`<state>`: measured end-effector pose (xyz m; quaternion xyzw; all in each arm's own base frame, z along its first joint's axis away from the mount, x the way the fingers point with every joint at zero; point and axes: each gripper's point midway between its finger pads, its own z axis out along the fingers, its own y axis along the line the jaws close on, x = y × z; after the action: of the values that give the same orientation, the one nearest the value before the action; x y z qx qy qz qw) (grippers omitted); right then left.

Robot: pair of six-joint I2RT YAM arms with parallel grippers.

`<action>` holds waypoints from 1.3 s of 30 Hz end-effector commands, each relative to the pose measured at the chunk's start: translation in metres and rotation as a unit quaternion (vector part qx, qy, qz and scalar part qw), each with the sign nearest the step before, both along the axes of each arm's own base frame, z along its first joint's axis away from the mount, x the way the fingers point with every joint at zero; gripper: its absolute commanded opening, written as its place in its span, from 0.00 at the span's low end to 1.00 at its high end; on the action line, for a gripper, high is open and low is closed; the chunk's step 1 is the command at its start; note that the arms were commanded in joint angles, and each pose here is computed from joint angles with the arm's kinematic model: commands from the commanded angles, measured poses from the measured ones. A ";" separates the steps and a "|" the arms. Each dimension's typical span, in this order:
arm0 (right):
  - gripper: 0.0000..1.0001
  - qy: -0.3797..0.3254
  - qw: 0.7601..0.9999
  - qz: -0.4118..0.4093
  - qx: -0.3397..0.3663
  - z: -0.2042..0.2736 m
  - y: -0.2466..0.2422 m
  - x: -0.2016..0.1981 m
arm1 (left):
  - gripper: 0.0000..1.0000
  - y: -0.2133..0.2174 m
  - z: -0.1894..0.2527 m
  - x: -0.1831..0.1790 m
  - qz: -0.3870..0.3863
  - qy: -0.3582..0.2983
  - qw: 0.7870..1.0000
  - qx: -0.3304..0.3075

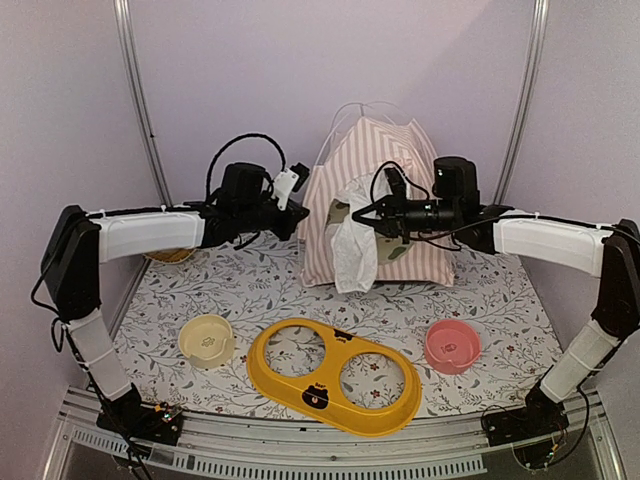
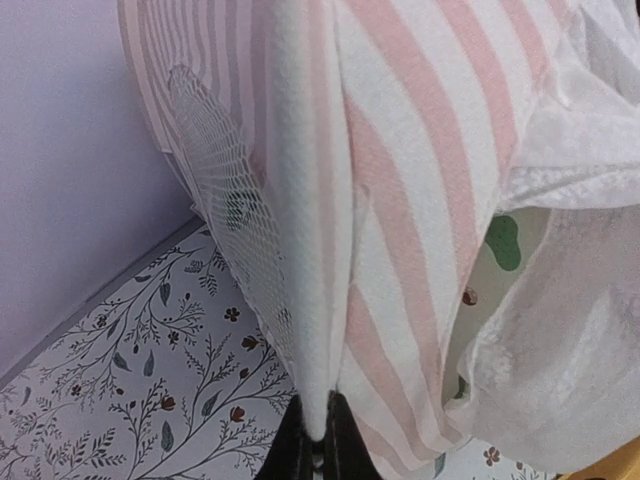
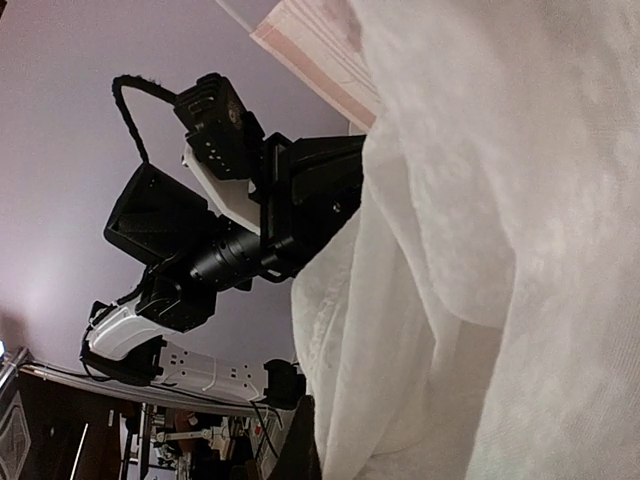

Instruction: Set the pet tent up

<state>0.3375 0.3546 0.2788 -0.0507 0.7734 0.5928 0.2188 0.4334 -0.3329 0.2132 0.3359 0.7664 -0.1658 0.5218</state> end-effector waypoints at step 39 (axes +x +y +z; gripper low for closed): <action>0.16 -0.165 0.947 -0.086 -0.261 -0.041 -0.053 -0.048 | 0.00 0.006 -0.020 0.028 0.222 0.127 0.966 -0.024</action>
<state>0.3012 0.3065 0.2021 -0.1160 0.8777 0.3089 0.3476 0.4557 -0.3320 0.2005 0.1319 0.8712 -0.1190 0.4576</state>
